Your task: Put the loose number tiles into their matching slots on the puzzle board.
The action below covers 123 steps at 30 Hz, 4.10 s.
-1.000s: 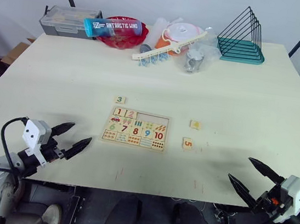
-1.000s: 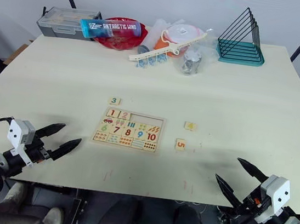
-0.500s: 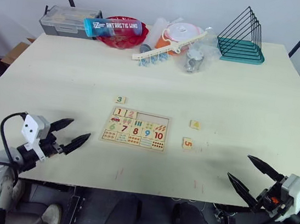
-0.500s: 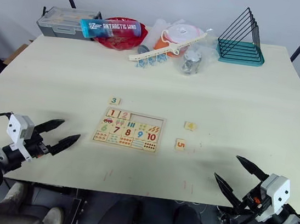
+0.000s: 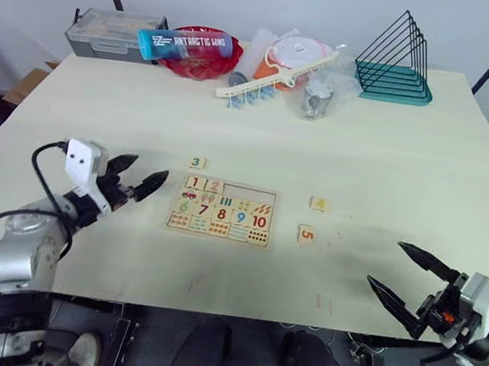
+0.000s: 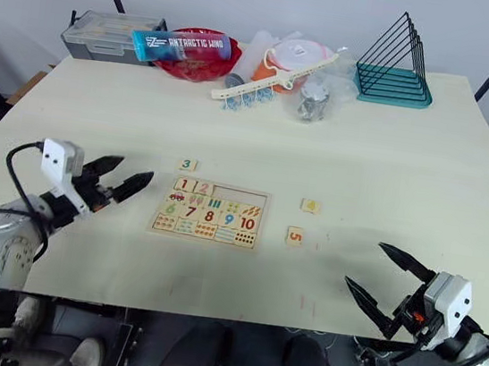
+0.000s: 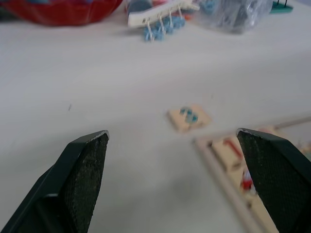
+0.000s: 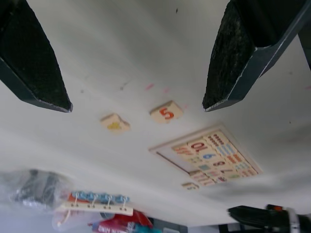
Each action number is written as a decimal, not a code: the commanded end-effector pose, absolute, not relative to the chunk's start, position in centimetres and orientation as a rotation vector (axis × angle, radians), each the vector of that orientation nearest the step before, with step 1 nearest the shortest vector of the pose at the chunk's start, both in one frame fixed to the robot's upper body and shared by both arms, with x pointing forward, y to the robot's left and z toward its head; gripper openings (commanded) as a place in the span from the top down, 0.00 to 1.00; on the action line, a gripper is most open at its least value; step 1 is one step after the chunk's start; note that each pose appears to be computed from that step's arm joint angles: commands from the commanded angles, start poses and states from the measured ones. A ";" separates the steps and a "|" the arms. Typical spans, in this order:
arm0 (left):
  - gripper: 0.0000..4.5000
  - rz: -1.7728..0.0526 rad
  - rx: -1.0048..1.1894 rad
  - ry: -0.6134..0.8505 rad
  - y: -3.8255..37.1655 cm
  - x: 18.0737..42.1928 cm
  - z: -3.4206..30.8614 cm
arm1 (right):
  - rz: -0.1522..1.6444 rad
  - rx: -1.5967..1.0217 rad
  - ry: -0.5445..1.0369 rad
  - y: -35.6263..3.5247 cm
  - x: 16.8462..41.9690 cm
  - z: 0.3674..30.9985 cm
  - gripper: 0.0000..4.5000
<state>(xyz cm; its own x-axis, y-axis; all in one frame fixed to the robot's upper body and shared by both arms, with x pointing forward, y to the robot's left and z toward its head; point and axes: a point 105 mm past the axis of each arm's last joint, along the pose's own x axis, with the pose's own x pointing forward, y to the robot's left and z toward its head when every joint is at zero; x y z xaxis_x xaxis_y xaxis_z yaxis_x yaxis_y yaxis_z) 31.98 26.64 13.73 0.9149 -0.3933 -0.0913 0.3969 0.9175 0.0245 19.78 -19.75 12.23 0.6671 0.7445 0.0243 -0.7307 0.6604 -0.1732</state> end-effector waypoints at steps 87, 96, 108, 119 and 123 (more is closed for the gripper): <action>0.67 0.203 -0.069 0.491 28.6 28.8 11.8 | 1.200 -0.138 -0.137 -18.1 20.7 14.9 0.00; 0.11 0.173 -0.087 0.489 28.4 28.2 11.6 | 1.218 -0.173 -0.112 -18.5 20.6 14.5 0.00; 0.02 -0.158 0.082 0.283 29.5 30.1 16.4 | 1.204 -0.164 -0.123 -18.0 20.8 14.3 0.00; 0.02 -0.644 0.337 0.320 32.2 30.4 14.4 | 1.177 -0.162 -0.162 -17.1 20.9 14.5 0.00; 0.02 -0.807 0.397 0.395 33.0 29.7 13.1 | 1.169 -0.165 -0.167 -17.0 20.8 14.5 0.00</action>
